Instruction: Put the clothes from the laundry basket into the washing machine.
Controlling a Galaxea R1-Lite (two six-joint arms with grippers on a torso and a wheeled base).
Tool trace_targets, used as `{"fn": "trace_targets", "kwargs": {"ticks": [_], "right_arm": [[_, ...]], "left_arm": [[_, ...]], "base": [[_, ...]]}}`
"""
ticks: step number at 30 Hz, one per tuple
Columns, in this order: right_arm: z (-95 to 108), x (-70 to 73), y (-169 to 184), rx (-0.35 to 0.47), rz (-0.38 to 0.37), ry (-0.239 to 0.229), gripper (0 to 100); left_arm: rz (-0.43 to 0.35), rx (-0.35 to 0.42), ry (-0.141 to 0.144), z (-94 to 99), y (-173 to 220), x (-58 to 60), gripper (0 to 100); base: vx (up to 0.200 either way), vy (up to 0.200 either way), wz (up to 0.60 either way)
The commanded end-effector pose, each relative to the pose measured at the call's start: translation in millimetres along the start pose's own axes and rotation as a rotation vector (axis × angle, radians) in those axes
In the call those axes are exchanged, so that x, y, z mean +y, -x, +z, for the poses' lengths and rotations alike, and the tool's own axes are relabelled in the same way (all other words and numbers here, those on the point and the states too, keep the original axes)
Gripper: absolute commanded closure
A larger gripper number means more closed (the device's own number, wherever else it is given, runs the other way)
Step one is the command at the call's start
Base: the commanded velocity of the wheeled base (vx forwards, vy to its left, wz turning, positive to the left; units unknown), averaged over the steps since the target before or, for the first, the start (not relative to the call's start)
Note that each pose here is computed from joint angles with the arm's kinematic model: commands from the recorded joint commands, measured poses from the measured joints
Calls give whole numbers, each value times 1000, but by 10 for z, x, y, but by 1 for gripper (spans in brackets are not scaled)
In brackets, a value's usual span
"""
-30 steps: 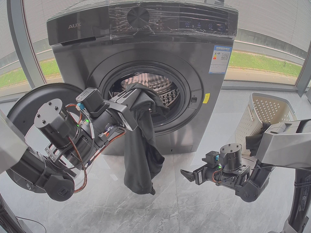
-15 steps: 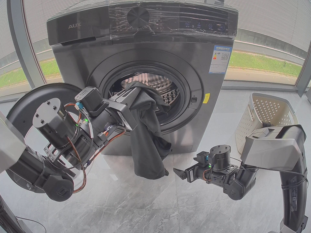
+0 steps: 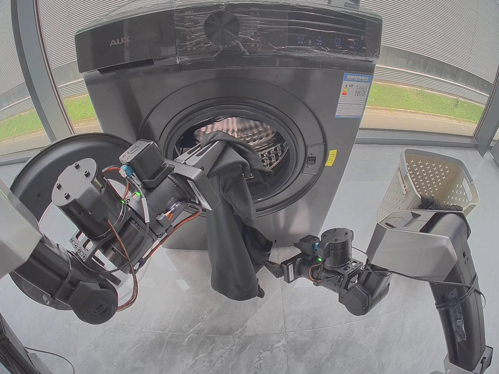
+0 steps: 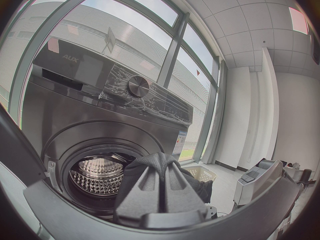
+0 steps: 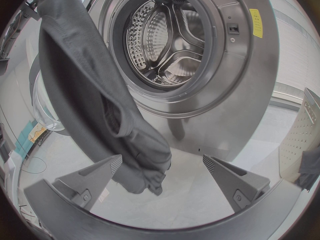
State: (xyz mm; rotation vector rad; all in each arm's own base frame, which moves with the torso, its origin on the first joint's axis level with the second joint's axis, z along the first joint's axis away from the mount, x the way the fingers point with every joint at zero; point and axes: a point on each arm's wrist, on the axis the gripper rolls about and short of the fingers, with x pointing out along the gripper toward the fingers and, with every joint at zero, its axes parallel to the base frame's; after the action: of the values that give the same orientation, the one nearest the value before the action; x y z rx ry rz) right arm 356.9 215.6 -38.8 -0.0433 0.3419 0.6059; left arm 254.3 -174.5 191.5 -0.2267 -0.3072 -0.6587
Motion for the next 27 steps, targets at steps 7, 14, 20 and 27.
{"fn": "trace_targets", "kwargs": {"ticks": [7, 14, 20, 27], "right_arm": [[-24, 288, -119, -39, 148, 17, 0], [-5, 315, -229, -72, 161, 22, 0], [-43, 289, -373, -123, 153, 25, 100], [-46, 228, -332, -120, 140, 22, 100]], "left_arm": [[0, 2, 13, -5, 0, 1, 100], [1, -3, 12, 9, 0, 4, 100], [2, -5, 11, 28, 20, 5, 100], [9, -4, 10, 25, 23, 29, 100]], "base": [[0, 0, 0], [0, 0, 0], [0, 0, 0], [0, 0, 0]]}}
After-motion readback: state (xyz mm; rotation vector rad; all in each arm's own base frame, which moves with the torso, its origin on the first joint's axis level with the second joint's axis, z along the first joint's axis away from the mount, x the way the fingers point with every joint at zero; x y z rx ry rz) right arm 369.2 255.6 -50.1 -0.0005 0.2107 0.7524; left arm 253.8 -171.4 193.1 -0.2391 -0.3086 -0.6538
